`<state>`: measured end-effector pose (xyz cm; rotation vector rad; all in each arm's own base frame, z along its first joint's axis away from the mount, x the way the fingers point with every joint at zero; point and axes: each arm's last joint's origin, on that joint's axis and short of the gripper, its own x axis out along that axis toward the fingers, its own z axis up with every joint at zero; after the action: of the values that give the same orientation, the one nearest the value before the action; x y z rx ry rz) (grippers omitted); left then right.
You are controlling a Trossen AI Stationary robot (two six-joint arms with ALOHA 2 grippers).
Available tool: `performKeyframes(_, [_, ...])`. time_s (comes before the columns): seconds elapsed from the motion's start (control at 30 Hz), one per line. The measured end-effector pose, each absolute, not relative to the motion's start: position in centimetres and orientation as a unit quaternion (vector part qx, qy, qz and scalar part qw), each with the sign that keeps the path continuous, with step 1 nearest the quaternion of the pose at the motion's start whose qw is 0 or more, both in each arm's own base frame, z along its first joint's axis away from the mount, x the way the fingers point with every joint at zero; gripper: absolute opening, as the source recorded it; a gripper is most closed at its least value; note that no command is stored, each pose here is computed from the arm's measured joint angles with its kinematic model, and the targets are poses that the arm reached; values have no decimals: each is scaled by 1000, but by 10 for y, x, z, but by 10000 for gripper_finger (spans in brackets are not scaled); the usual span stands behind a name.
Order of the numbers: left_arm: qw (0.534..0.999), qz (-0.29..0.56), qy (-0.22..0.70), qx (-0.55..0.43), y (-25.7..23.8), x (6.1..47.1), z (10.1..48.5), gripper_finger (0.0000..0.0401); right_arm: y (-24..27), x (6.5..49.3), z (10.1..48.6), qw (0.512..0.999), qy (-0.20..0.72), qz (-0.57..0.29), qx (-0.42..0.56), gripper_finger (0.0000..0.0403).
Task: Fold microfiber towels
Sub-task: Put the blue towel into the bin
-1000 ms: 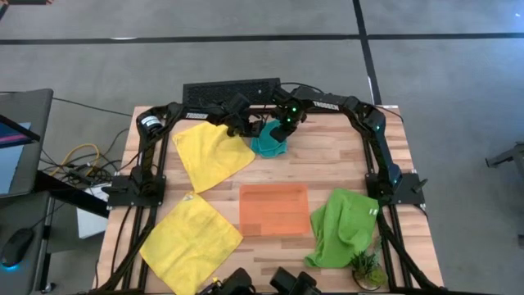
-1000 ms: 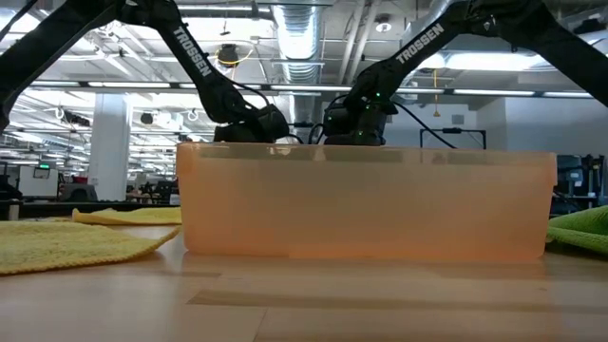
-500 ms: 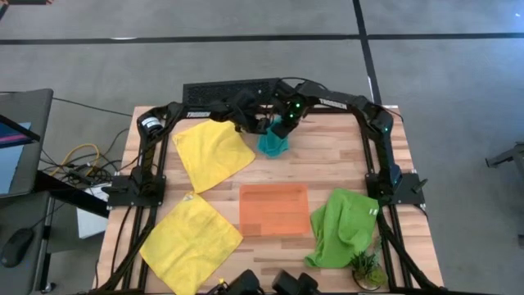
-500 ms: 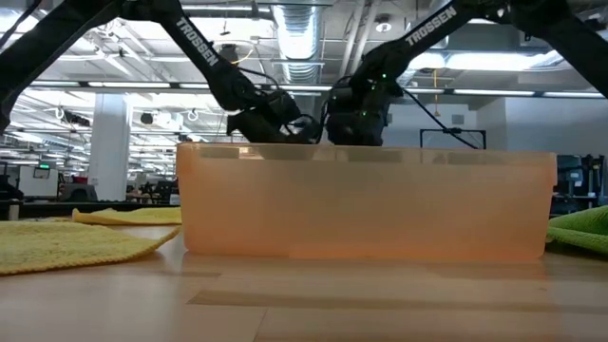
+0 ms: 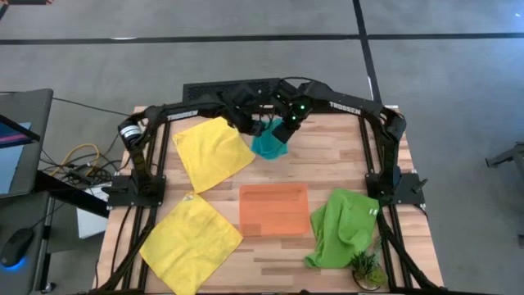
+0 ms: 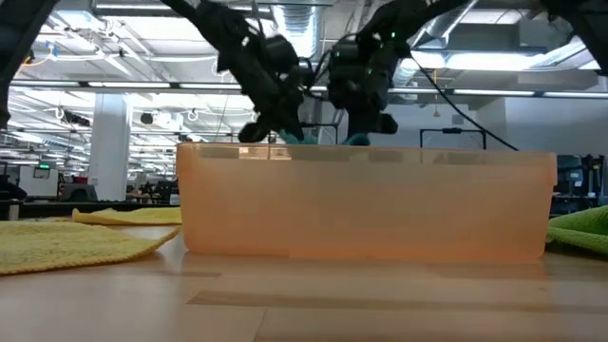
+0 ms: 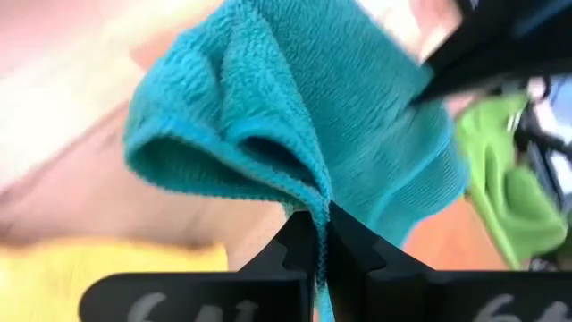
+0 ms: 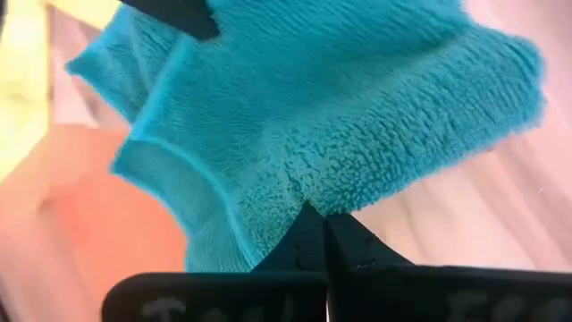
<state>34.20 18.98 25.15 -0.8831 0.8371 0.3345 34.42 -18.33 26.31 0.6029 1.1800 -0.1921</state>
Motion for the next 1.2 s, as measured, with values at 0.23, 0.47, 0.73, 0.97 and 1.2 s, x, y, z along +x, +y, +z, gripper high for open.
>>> performKeyframes(0.23, [818, 130, 420, -370, 140, 343, 276, 0, -135, 348, 292, 794, 541, -64, 270, 3])
performKeyframes(0.47, [813, 131, 430, -370, 92, 348, 289, 0, -83, 359, 287, 782, 577, -12, 233, 3])
performKeyframes(0.73, [783, 169, 448, -398, 35, 353, 289, 0, -40, 339, 289, 774, 614, 21, 154, 3])
performKeyframes(0.97, [779, 176, 452, -396, -11, 355, 288, 0, -9, 334, 285, 776, 611, 40, 151, 3])
performKeyframes(1.2, [782, 171, 472, -368, -33, 354, 281, 0, 16, 342, 273, 777, 607, 46, 160, 3])
